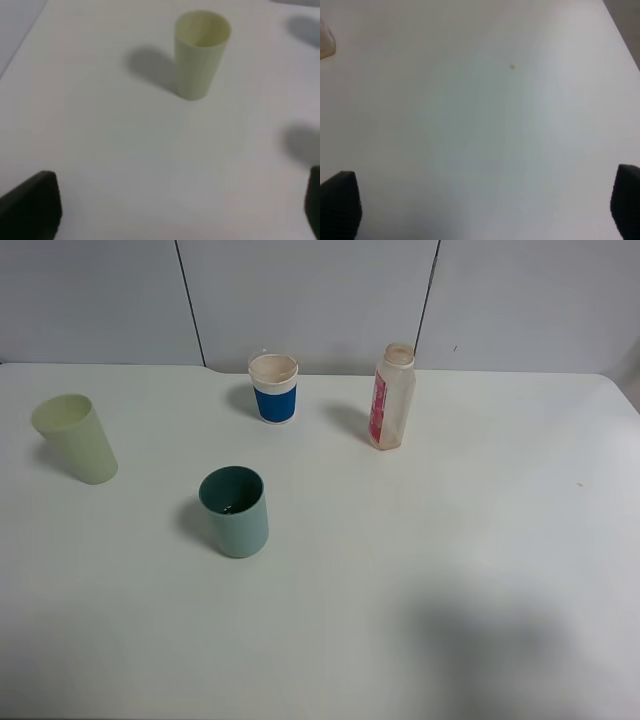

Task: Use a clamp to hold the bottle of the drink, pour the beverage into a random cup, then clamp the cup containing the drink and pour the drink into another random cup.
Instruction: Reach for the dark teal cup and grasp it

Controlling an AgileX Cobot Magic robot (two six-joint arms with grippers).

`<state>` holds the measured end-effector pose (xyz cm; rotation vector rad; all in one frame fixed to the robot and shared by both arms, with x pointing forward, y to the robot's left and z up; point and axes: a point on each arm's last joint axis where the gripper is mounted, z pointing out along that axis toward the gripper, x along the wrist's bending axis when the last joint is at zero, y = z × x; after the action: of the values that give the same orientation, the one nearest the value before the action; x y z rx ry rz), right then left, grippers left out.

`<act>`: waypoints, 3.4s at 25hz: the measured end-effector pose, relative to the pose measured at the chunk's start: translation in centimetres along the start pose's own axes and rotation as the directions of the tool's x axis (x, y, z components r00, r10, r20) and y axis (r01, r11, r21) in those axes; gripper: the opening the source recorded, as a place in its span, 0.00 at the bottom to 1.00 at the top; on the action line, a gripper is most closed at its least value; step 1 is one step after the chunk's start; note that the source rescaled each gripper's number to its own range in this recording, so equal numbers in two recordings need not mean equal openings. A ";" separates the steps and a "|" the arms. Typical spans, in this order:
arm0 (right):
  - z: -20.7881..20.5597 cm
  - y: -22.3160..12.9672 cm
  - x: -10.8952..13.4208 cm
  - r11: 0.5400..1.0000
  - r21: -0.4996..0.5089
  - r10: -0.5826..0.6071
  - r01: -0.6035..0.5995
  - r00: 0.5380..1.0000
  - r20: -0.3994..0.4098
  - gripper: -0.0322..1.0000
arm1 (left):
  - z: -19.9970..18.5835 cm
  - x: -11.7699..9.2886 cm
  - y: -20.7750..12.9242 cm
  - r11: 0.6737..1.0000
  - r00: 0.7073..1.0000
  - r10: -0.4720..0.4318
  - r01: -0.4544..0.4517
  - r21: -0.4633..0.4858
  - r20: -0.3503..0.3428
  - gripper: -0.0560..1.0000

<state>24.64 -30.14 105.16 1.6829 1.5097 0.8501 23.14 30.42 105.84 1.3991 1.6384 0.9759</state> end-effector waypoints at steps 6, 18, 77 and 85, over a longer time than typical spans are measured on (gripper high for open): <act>0.0 0.0 0.0 1.000 0.000 0.000 0.000 1.000 0.000 1.00 | -0.5 -1.6 2.1 0.977 0.984 0.017 0.021 -0.213 0.177 0.93; 0.0 0.0 0.0 1.000 0.000 0.000 0.000 1.000 0.000 1.00 | 4.2 -4.1 4.9 0.998 0.922 0.038 -0.015 -0.063 0.385 0.99; 0.0 0.0 0.0 1.000 0.000 -0.001 0.001 1.000 0.000 1.00 | 17.7 -8.7 -2.6 0.971 0.868 0.166 -0.227 0.076 0.468 1.00; 0.0 0.0 0.0 1.000 0.000 -0.001 0.001 1.000 0.000 1.00 | 19.2 -9.3 -4.9 0.952 0.827 0.216 -0.297 0.076 0.519 1.00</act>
<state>24.64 -30.14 105.16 1.6822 1.5103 0.8500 39.48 22.08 93.91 1.8348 1.1641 0.5528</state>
